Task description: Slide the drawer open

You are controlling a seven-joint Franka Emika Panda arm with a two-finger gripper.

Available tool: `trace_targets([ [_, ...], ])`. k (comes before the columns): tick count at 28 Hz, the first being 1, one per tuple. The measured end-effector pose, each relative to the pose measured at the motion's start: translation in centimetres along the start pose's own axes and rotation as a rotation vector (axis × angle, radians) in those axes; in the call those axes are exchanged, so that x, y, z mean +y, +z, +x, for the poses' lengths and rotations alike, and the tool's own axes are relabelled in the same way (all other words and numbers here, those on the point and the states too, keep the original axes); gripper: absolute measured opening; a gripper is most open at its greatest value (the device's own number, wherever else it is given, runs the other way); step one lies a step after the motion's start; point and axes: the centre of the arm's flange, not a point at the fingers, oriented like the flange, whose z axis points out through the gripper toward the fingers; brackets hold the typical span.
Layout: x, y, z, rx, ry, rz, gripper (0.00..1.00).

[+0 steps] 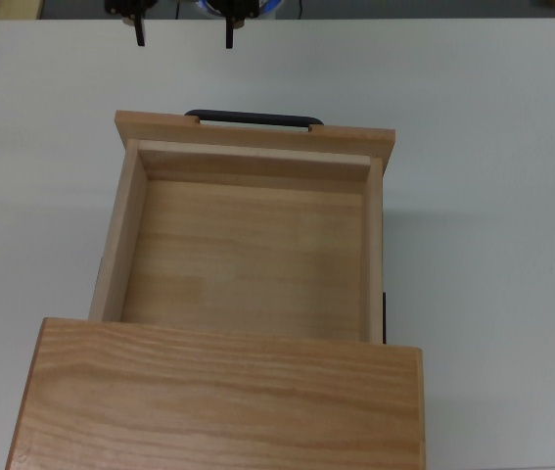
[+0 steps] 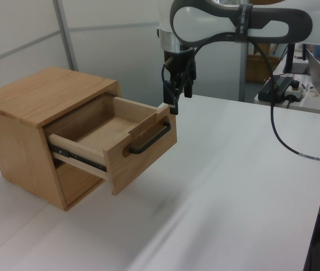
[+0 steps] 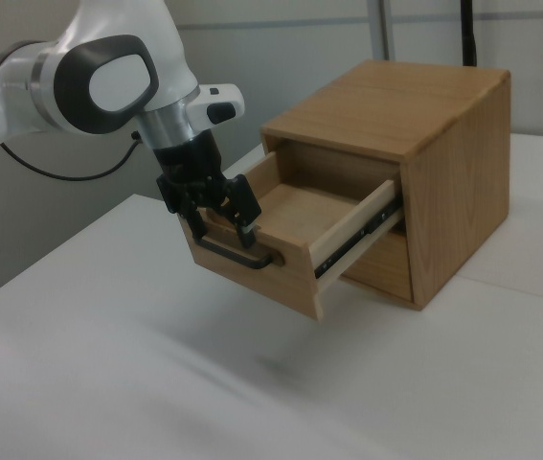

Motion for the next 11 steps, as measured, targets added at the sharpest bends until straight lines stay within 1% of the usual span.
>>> trace_targets([
  [11, -0.09, -0.01, 0.01, 0.0, -0.003, 0.0, 1.0],
])
